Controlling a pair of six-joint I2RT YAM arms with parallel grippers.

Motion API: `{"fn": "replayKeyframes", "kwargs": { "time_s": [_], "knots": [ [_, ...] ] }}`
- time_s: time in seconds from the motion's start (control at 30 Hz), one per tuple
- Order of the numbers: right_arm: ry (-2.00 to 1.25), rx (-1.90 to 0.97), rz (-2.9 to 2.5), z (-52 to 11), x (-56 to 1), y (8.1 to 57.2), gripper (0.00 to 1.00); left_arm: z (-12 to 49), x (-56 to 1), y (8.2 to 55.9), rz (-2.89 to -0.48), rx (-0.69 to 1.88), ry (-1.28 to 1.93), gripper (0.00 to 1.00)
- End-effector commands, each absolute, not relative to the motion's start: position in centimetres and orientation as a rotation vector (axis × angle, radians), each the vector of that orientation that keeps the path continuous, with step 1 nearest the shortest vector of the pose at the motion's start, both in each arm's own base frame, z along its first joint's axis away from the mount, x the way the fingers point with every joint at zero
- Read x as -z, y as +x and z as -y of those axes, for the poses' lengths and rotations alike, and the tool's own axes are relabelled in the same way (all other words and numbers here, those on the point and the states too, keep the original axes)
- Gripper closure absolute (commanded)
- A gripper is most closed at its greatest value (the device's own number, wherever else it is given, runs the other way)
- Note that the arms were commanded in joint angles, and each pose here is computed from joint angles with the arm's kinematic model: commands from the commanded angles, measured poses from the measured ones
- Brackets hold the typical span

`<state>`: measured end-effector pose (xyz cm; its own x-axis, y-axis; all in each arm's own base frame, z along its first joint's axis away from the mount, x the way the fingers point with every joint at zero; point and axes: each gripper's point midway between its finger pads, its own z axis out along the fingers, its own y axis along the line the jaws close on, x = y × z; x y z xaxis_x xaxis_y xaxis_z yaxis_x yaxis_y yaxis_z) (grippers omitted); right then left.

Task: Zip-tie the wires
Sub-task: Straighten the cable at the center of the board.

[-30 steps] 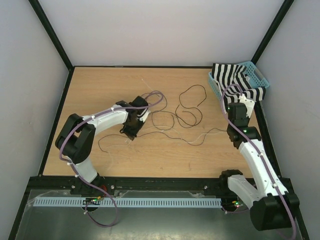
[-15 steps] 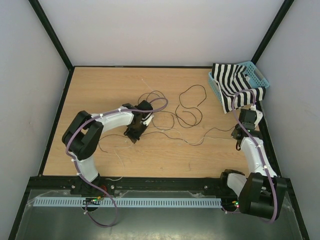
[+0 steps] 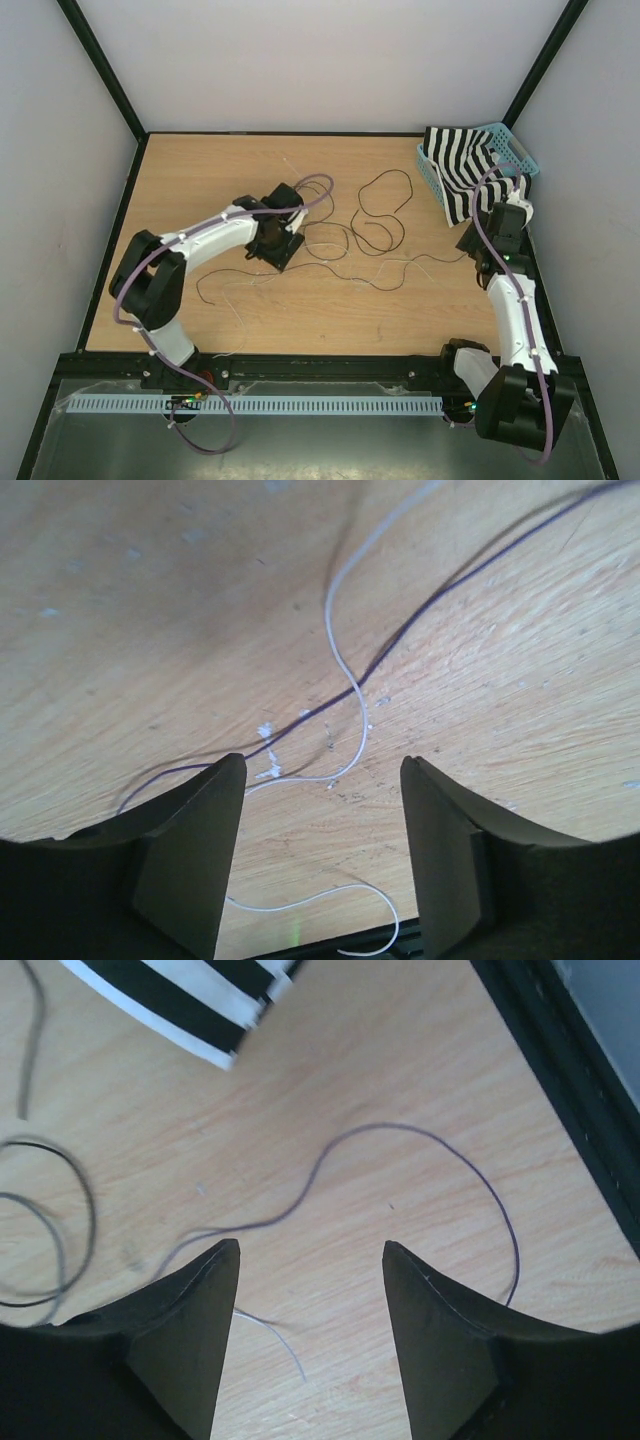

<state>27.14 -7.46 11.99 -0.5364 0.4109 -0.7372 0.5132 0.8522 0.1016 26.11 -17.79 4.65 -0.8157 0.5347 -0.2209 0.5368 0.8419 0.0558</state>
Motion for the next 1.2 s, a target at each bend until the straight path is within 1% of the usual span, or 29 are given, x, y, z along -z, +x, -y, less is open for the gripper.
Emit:
{"fn": "replayKeyframes", "kwargs": {
  "time_s": [0.0, 0.1, 0.2, 0.3, 0.4, 0.5, 0.6, 0.77, 0.87, 0.93, 1.17],
  "knots": [
    [0.593, 0.062, -2.126, 6.3, -16.5, 28.4, 0.28, 18.1, -9.9, 29.0, -2.655, 0.09, 0.727, 0.29],
    [0.558, -0.05, -2.099, 4.8, -18.1, 29.3, 0.21, 17.9, -12.8, 30.5, -2.582, 0.121, 0.672, 0.15],
    [0.513, -0.179, -2.076, 2.8, -19.1, 30.4, 0.19, 16.9, -16.6, 31.6, -2.491, 0.15, 0.578, 0.02],
    [0.429, -0.291, -2.029, -0.2, -20.5, 32.1, 0.19, 15.7, -20.5, 32.3, -2.389, 0.187, 0.489, 0.01],
    [0.343, -0.355, -2.009, -3.5, -21.3, 33.9, 0.18, 14.7, -24.6, 32.6, -2.273, 0.286, 0.411, 0.01],
    [0.254, -0.399, -2.036, -7.0, -21.1, 36.2, 0.18, 14.0, -28.3, 32.2, -2.159, 0.437, 0.347, 0.01],
    [0.177, -0.426, -2.081, -10.7, -20.2, 38.8, 0.19, 13.6, -30.4, 31.1, -2.098, 0.53, 0.333, 0.01],
    [0.052, -0.438, -2.123, -16.7, -18.6, 42.9, 0.19, 13.1, -31.3, 29.0, -2.038, 0.535, 0.382, 0.01],
    [-0.017, -0.458, -2.187, -20.3, -16.0, 45.4, 0.23, 12.9, -31.1, 27.9, -2.023, 0.538, 0.392, 0.01],
    [-0.081, -0.482, -2.197, -23.4, -15.7, 46.8, 0.25, 13.0, -30.9, 27.2, -2.021, 0.556, 0.393, 0.01],
    [-0.253, -0.547, -2.276, -32.3, -12.0, 47.7, 0.26, 13.1, -28.8, 26.0, -2.065, 0.589, 0.384, 0.01]
  ]
}}
